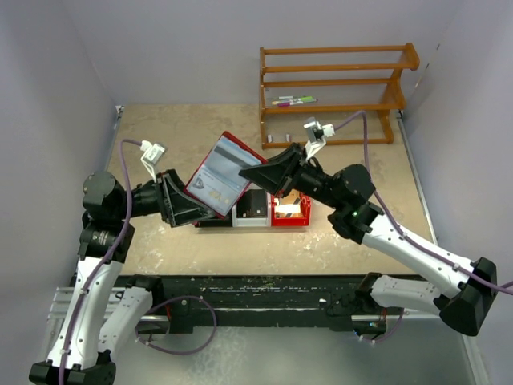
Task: Take the credit cards out of the card holder
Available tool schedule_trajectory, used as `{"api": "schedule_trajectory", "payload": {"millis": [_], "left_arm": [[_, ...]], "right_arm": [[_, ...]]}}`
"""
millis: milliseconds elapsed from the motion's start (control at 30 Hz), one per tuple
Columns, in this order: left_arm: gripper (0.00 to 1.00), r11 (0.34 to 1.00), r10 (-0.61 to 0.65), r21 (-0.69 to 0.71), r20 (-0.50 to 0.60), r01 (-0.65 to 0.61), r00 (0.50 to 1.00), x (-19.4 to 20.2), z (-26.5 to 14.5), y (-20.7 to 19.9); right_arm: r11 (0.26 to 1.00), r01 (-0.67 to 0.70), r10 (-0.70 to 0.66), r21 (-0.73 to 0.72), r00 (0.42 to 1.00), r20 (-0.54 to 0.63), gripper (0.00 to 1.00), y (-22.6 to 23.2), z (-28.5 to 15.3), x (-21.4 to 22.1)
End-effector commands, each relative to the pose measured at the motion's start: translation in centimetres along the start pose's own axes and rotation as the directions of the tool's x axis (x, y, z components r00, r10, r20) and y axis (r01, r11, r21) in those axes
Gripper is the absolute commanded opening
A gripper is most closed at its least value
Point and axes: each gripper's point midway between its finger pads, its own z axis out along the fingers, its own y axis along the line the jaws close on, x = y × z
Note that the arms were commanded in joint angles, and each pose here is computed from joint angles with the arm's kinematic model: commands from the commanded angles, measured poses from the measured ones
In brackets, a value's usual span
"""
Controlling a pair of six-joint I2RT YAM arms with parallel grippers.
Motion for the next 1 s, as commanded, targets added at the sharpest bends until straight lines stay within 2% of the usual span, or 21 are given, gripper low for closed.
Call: {"api": "schedule_trajectory", "payload": {"millis": [0,133,300,467,667,767,867,967], "left_arm": [[0.82,0.999,-0.038,0.041,0.059,0.036,0.998,-1.6,0.1,-1.7],[0.68,0.998,-0.041,0.056,0.081,0.036,0.996,-2.4,0.2,-2.5],[0.61,0.997,-0.028,0.074,0.094,0.021,0.995,-3.1,0.2,-3.2],[0.36,0.997,-0.012,0.071,0.095,0.005,0.995,-2.8,0.1,-3.2],[0.14,0.998,0.001,0.062,0.095,-0.007,0.995,-2.6,0.1,-2.8],[0.07,0.999,0.023,0.042,0.091,-0.027,0.996,-2.4,0.0,-2.5],[0.02,0.997,0.073,-0.020,0.080,-0.072,0.994,-2.3,0.0,-1.6],[0.00,0.989,0.113,-0.106,0.050,-0.107,0.992,-2.3,-0.1,0.2]], "right_arm": [[0.996,-0.015,0.040,-0.089,0.958,0.285,0.00,3.0,-0.9,-5.4],[0.993,-0.043,0.074,-0.113,0.956,0.282,0.00,3.2,-0.7,-4.5],[0.989,-0.077,0.113,-0.125,0.943,0.313,0.00,3.4,-0.8,-3.7],[0.986,-0.113,0.150,-0.122,0.922,0.358,0.00,3.0,-1.7,-3.1],[0.980,-0.146,0.182,-0.133,0.928,0.325,0.02,3.0,-1.7,-1.5],[0.978,-0.194,0.209,-0.082,0.941,0.265,0.32,2.0,-2.2,0.2],[0.972,-0.208,0.178,0.107,0.954,0.240,0.54,-1.3,-3.6,0.9],[0.946,-0.168,0.130,0.275,0.980,0.152,0.61,-3.8,-4.8,0.4]]}}
